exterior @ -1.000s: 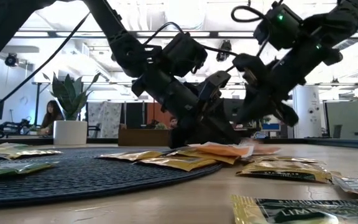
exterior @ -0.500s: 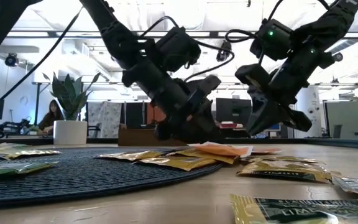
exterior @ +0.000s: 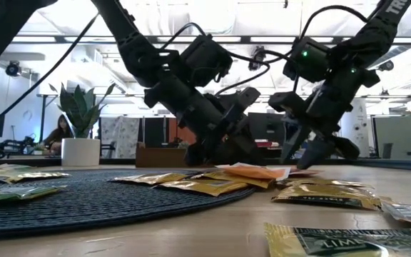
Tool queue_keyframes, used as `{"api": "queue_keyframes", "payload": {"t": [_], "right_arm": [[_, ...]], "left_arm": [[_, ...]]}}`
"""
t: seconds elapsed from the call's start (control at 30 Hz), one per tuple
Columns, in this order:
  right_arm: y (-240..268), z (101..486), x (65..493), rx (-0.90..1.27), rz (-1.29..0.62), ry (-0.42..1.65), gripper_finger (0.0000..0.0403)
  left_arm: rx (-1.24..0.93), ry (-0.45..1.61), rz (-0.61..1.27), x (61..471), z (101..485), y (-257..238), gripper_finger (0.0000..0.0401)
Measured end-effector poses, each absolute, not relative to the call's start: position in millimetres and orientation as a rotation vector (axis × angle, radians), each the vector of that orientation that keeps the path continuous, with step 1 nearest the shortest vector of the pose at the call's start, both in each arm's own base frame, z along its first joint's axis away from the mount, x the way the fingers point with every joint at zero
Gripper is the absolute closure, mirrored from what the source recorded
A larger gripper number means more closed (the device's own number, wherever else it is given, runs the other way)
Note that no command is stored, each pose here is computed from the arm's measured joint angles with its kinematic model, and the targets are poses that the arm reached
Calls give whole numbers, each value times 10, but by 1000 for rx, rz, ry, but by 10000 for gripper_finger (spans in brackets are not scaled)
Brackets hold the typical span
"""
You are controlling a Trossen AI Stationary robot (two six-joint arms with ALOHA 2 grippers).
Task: Pick & Place Tea
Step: Put the white tea bag into the right section of the wooden organizer
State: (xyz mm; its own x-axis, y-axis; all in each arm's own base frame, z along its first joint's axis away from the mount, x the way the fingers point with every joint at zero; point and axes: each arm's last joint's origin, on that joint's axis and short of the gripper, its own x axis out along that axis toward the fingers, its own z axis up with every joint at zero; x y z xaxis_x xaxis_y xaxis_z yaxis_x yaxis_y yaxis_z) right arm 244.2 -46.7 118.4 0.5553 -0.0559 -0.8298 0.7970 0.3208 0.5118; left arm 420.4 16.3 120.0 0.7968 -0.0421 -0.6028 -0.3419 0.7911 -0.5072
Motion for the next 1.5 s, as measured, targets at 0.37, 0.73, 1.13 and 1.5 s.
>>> {"api": "queue_keyframes", "payload": {"t": [0.37,0.73,1.13,1.5], "right_arm": [[-469,1148,2517,1131,-536,809,264],[-461,1199,2597,1112,-379,852,350],[-531,1454,2805,947,-353,793,394],[-752,1925,3050,679,-296,682,394]], "left_arm": [[-653,635,189,4207,1185,163,259],[-645,625,210,4210,1184,172,259],[-678,609,272,4169,1308,187,259],[-521,568,482,3636,2353,43,259]]}}
